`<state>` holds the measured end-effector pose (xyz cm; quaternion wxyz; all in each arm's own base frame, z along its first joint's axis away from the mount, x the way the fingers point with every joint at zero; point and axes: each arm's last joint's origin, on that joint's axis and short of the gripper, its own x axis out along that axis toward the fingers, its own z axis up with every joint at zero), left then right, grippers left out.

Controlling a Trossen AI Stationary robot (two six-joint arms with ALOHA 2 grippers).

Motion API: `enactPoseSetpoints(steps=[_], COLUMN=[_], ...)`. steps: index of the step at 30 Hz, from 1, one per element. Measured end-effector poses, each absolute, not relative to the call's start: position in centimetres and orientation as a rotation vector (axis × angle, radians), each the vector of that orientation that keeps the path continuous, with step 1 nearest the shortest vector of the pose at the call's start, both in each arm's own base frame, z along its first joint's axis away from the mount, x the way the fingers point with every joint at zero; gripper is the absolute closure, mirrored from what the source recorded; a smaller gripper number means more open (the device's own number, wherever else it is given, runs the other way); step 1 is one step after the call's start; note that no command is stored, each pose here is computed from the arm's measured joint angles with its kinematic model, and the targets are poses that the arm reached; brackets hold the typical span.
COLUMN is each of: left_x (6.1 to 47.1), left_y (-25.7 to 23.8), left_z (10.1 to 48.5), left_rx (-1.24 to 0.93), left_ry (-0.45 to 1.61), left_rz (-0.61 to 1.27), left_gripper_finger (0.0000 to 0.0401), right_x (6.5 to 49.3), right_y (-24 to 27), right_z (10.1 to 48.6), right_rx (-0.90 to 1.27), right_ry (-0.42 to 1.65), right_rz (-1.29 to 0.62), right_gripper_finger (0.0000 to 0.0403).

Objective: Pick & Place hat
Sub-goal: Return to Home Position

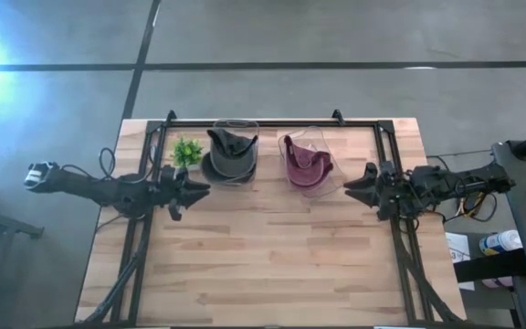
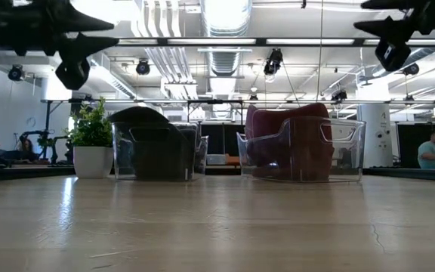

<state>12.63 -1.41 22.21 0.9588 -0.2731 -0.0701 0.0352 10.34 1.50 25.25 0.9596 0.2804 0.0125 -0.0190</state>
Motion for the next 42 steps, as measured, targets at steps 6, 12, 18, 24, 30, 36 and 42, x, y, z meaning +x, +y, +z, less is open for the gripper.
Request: enactPoseSetpoints(steps=[6, 12, 18, 24, 30, 36, 42], left_x=[12.6, 12.6, 12.5, 12.5, 12.4, 11.4, 10.3], left_y=[-0.2, 1.2, 1.8, 1.8, 1.7, 1.5, 1.4], left_z=[20.7, 19.7, 19.4, 19.4, 19.0, 18.1, 17.8], left_rx=[-0.493, -0.464, -0.512, -0.678, -0.567, -0.280, -0.172], left_ry=[-0.120, -0.090, -0.082, -0.093, -0.036, -0.081, -0.121], left_rz=[0.117, 0.118, 0.120, 0.114, 0.105, 0.106, 0.113], left_gripper_finger=[0.0295, 0.0295, 0.0295, 0.0295, 0.0295, 0.0295, 0.0295], right_x=[10.7, 11.0, 11.1, 11.1, 11.0, 11.1, 11.1], right_y=[1.6, 1.6, 1.7, 1.7, 1.6, 1.7, 1.7], right_z=[23.4, 21.4, 19.2, 16.9, 14.8, 14.6, 14.6], right_rx=[0.555, 0.540, 0.525, 0.509, 0.496, 0.493, 0.493], right_ry=[0.079, 0.140, 0.201, 0.263, 0.314, 0.323, 0.323], right_rz=[-0.054, -0.072, -0.089, -0.107, -0.120, -0.123, -0.123], right_gripper_finger=[0.0270, 0.0278, 0.0279, 0.0271, 0.0270, 0.0278, 0.0278])
